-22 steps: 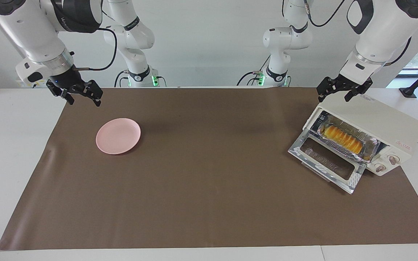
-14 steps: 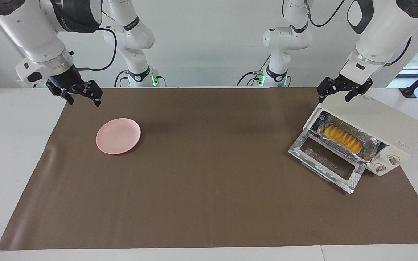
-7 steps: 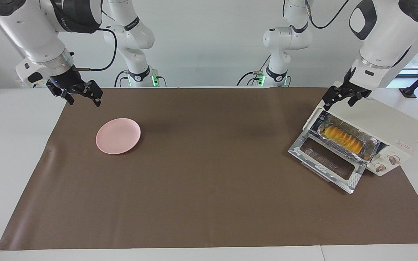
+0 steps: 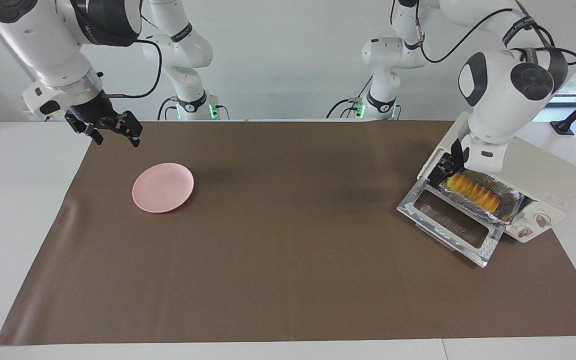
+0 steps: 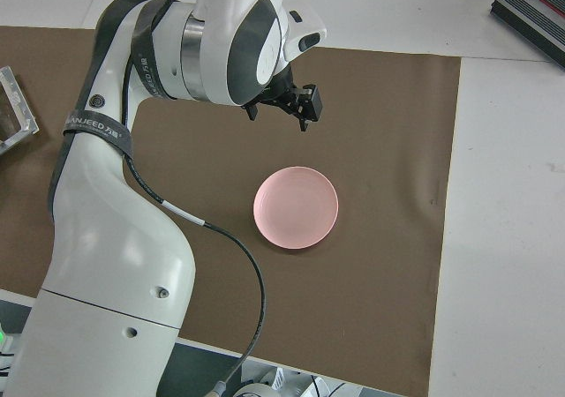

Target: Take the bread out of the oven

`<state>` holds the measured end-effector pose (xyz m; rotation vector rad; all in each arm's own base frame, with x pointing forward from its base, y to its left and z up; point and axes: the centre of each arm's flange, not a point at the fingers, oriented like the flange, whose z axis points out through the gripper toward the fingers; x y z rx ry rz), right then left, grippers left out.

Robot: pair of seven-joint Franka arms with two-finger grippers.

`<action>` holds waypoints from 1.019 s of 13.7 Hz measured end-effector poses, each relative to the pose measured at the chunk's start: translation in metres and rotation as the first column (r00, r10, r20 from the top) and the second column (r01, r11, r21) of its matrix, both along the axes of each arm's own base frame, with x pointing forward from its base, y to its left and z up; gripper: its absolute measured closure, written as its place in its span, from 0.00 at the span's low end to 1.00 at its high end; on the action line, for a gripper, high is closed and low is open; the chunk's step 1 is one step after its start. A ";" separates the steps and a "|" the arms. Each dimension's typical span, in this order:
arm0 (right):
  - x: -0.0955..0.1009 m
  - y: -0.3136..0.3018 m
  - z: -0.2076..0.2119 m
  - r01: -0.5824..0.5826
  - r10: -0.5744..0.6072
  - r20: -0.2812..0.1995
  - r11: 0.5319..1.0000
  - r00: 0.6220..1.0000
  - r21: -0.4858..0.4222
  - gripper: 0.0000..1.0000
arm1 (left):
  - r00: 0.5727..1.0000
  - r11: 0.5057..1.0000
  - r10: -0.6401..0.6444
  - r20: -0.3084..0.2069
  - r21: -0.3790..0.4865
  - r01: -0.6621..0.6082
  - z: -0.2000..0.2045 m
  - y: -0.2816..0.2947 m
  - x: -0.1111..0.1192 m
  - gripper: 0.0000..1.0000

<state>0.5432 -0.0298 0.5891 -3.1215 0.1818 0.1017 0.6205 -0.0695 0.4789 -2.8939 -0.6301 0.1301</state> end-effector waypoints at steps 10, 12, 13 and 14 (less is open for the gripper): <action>-0.010 0.004 -0.009 0.001 -0.001 -0.023 1.000 1.000 0.023 0.00 | 0.979 0.952 0.205 0.005 0.231 -0.201 -0.082 0.010 0.033 0.00; -0.010 0.004 -0.009 0.001 -0.001 -0.023 1.000 1.000 0.023 0.00 | 0.976 0.945 0.218 0.015 0.249 -0.214 -0.081 0.021 0.035 0.00; -0.010 0.004 -0.009 0.001 -0.001 -0.023 1.000 1.000 0.023 0.00 | 0.975 0.942 0.223 0.018 0.253 -0.220 -0.080 0.025 0.036 0.00; -0.010 0.004 -0.009 0.001 -0.001 -0.024 1.000 1.000 0.023 0.00 | 0.974 0.941 0.225 0.020 0.255 -0.223 -0.079 0.027 0.036 0.00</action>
